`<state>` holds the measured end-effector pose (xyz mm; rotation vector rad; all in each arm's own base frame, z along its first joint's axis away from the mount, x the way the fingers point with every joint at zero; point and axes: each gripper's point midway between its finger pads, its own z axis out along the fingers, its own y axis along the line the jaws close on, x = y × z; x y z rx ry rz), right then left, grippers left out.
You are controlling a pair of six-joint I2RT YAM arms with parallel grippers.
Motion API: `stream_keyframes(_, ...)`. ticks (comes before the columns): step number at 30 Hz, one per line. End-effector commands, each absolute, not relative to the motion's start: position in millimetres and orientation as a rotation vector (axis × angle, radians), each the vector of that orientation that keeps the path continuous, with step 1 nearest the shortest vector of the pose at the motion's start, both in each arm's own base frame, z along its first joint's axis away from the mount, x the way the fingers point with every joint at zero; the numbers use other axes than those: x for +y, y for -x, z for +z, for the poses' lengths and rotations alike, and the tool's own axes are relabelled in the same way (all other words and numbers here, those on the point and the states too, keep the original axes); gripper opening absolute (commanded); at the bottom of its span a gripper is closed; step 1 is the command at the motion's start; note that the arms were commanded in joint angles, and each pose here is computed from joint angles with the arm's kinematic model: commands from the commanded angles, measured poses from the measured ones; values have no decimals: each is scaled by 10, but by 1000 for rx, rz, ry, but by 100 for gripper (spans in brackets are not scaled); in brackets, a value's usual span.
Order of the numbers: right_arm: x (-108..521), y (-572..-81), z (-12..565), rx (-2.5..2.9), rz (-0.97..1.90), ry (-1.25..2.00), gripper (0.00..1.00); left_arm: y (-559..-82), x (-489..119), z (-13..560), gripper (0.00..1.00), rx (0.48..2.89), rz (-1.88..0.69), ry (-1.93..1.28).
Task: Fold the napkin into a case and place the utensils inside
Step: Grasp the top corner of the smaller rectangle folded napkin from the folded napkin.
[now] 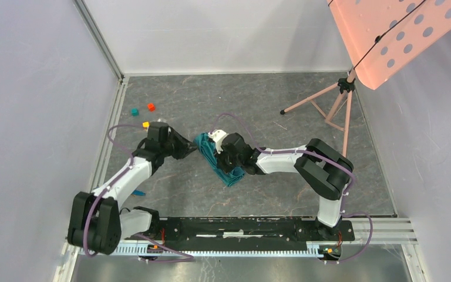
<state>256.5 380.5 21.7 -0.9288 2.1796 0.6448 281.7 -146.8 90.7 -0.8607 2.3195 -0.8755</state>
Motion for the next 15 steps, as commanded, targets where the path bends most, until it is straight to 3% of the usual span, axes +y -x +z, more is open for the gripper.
stream_keyframes(1, 3768, -2554, 161, 2184, 633, 929, 0, -3049, -1708, 1102, 16, 2373, -992, 636)
stream_keyframes(9, 3797, -2550, 201, 2168, 651, 932, 0, -3452, -1905, 895, 3, 2387, -1063, 612)
stream_keyframes(15, 3789, -2538, 178, 2173, 655, 938, 0, -3552, -1887, 576, 2, 2472, -976, 609)
